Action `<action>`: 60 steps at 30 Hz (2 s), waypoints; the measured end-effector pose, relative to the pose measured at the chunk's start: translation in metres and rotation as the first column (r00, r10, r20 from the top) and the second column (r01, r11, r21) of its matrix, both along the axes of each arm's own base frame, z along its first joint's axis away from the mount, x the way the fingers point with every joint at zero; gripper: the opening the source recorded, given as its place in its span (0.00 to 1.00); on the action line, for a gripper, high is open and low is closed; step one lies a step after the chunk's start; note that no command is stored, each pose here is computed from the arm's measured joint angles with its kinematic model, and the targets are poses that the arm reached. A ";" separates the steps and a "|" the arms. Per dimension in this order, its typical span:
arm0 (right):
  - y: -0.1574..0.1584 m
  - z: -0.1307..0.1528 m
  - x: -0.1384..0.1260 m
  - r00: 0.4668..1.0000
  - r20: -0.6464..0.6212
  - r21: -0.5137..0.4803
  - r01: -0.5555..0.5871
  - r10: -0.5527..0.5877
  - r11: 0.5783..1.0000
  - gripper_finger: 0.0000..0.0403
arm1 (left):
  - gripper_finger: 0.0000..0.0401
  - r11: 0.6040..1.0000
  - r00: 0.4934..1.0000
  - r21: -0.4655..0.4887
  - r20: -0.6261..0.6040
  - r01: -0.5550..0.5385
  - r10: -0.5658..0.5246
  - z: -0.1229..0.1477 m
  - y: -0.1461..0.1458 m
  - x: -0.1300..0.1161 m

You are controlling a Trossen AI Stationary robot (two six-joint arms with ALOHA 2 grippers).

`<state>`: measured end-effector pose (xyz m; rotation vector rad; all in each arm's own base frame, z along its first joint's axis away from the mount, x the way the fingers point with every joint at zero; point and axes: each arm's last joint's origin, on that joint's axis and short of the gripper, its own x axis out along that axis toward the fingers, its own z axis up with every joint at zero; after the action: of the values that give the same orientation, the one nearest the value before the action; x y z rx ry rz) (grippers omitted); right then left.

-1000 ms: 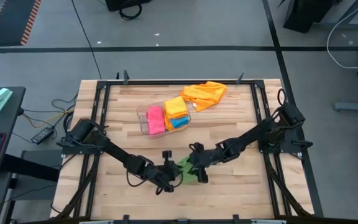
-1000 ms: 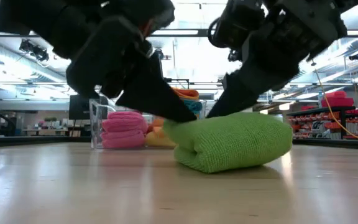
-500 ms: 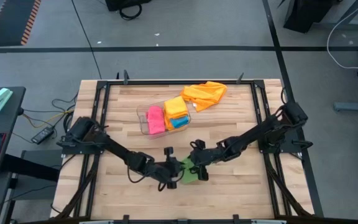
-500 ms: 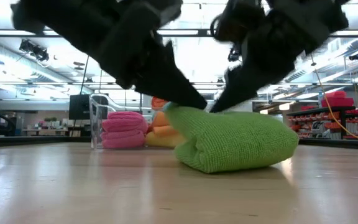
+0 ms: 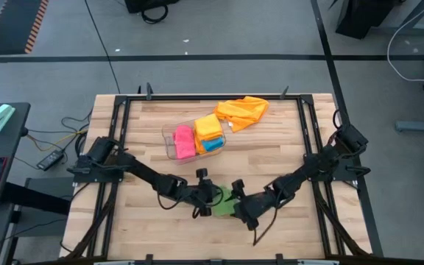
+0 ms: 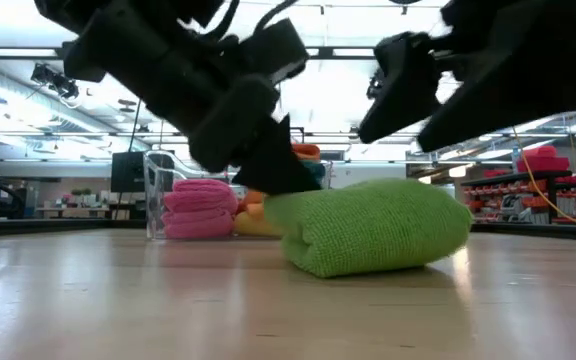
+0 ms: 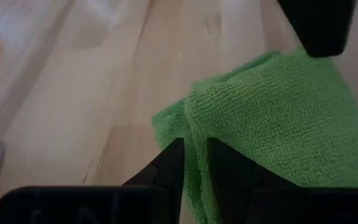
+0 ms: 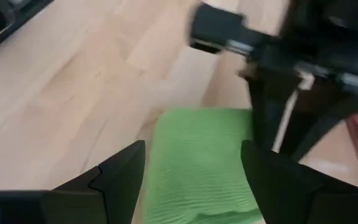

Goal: Fold microfiber towels
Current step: Put the folded green microfiber cloth into the transparent bin

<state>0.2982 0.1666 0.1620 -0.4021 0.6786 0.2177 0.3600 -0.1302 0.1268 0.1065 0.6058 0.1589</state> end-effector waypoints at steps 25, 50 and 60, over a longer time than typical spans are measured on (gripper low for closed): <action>-0.030 -0.024 0.001 0.948 -0.249 -0.521 -0.302 0.196 0.799 0.73 | 0.14 0.998 0.997 0.061 -0.078 -0.001 0.005 -0.022 0.010 0.003; -0.007 0.024 -0.004 0.990 -0.061 -0.264 -0.139 0.128 0.954 0.98 | 0.06 0.999 0.998 0.032 -0.056 0.003 -0.002 -0.022 0.003 0.002; -0.005 -0.021 0.016 0.991 -0.088 -0.351 -0.123 0.098 0.928 0.98 | 0.05 1.000 1.000 0.022 -0.029 0.002 -0.002 -0.020 0.002 0.004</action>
<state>0.3140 0.1612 0.1409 -0.7851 0.7661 0.2164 0.3636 -0.1282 0.1072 0.1307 0.6331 0.1621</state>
